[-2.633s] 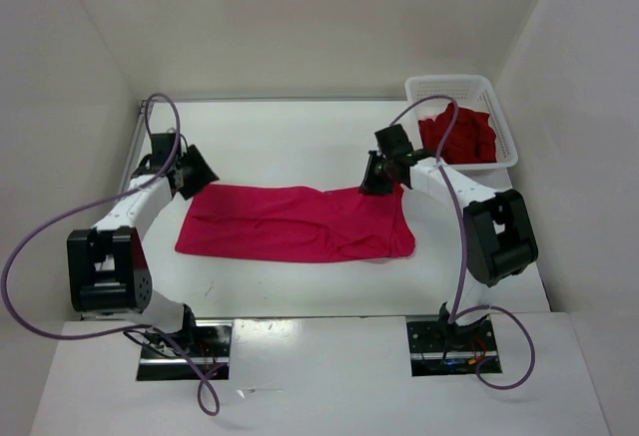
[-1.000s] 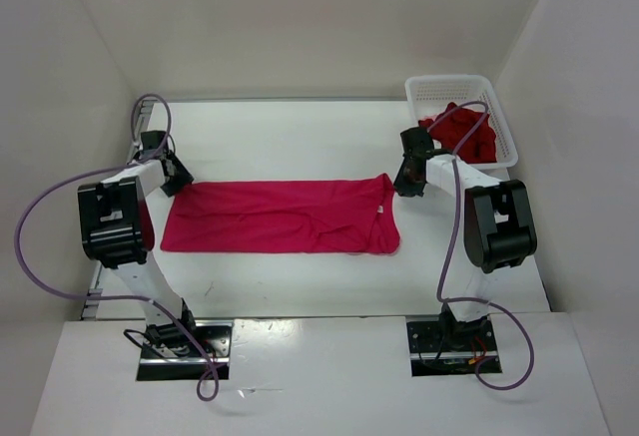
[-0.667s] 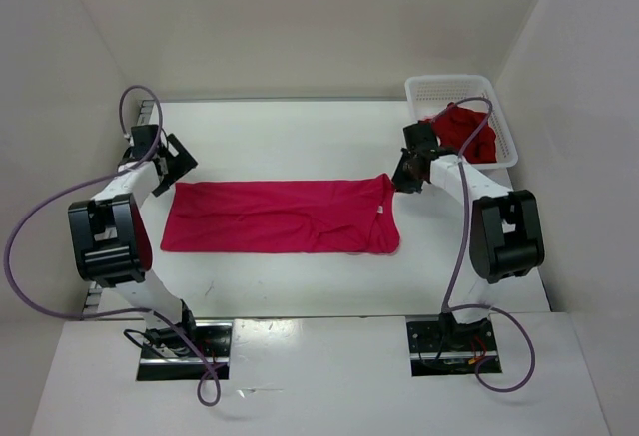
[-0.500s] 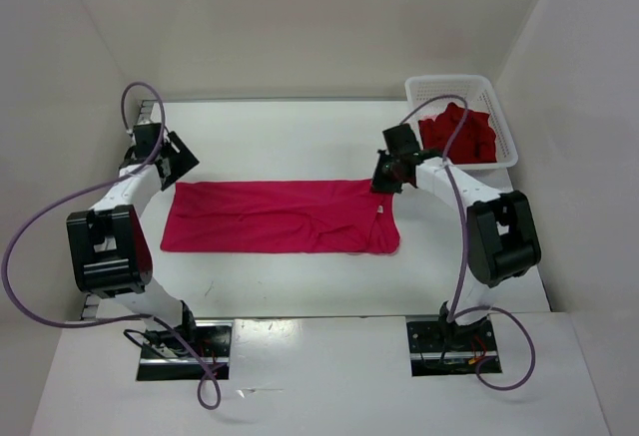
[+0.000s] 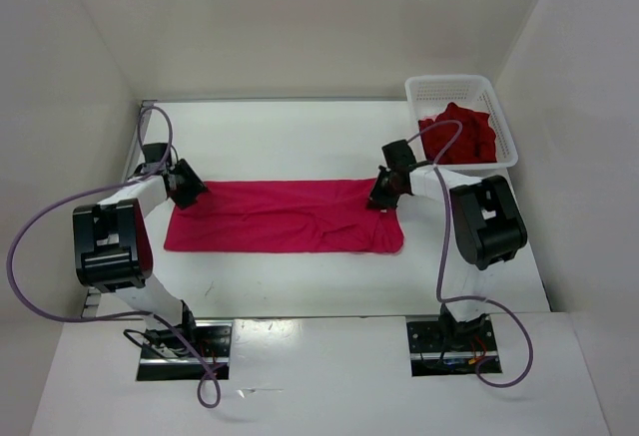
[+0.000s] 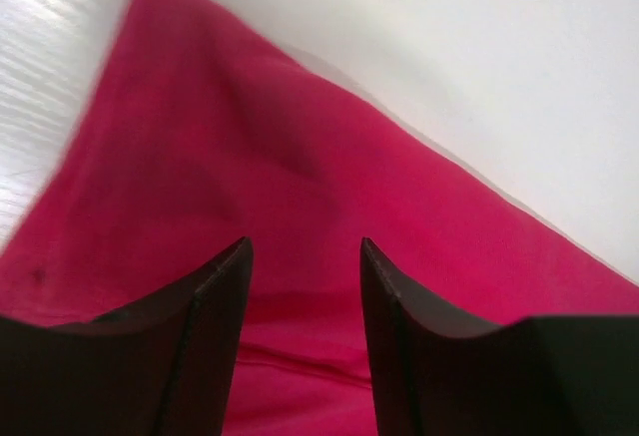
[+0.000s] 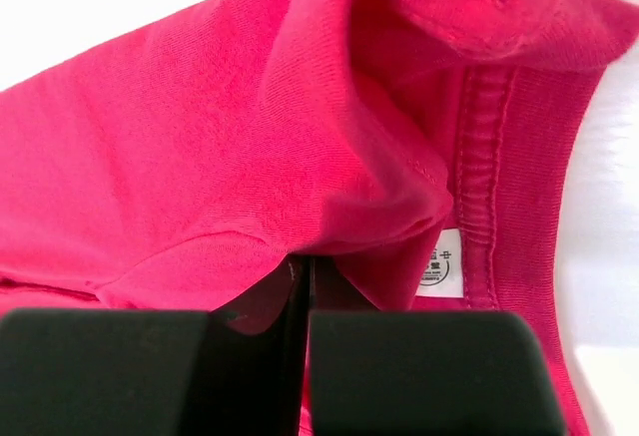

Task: Fold and stack the t-shirts
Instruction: Fold the other side of the tshirt into a rectangle, then rotate the tshirt 90 degrees

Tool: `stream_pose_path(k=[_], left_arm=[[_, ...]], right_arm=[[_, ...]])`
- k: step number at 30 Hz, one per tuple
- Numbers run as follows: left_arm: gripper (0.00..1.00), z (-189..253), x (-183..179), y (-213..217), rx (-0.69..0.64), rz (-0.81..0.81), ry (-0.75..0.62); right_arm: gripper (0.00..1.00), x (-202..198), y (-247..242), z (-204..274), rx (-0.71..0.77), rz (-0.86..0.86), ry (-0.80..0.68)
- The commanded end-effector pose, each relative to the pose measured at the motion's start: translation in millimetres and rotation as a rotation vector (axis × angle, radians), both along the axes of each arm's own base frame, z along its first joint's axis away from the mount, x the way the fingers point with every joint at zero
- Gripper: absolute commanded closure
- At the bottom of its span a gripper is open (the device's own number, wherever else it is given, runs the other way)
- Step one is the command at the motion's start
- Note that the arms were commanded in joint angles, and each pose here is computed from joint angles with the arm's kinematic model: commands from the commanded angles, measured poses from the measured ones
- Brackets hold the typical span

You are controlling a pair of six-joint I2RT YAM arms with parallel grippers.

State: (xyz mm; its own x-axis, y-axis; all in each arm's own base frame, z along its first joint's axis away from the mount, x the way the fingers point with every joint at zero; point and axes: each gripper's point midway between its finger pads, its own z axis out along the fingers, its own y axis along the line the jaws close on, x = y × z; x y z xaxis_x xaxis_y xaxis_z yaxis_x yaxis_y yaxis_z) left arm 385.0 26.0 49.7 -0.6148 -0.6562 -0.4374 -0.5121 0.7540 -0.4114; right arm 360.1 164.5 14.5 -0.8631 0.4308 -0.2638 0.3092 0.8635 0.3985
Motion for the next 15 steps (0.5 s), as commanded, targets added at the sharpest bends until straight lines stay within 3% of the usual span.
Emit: stream_pose_path(k=[1,3,6,10,12,14,15], left_arm=[[0.44,-5.4,2.2,-1.1,-0.062,0.009,-0.004],[0.42,-9.3,1.4,-1.2,-0.064,0.009,0.007],[0.37,-10.3,-0.9,2.1,-0.072,0.027,0.017],[0.37,24.5,7.2,8.8,-0.074,0.041,-0.071],[0.37,62.9,17.0,7.5,-0.052,0.027,-0.171],[0.43,87.8,22.3,-6.2,-0.027,-0.019,-0.234],[0.51,91.4,22.4,-13.2,-0.027,-0.037,-0.243]], right_arm=[[0.99,-12.1,-37.2,-13.7,-0.081,-0.097,0.032],[0.97,-7.8,-39.7,-3.0,-0.072,-0.107,0.004],[0.88,-1.7,-33.4,26.3,-0.035,-0.076,-0.060],[0.76,16.4,-27.6,77.7,-0.012,-0.049,-0.152],[0.74,15.1,-19.5,89.2,0.011,-0.027,-0.159],[0.80,11.8,-1.3,91.4,0.020,0.019,-0.177],[0.85,3.8,5.1,78.4,0.024,0.042,-0.144]])
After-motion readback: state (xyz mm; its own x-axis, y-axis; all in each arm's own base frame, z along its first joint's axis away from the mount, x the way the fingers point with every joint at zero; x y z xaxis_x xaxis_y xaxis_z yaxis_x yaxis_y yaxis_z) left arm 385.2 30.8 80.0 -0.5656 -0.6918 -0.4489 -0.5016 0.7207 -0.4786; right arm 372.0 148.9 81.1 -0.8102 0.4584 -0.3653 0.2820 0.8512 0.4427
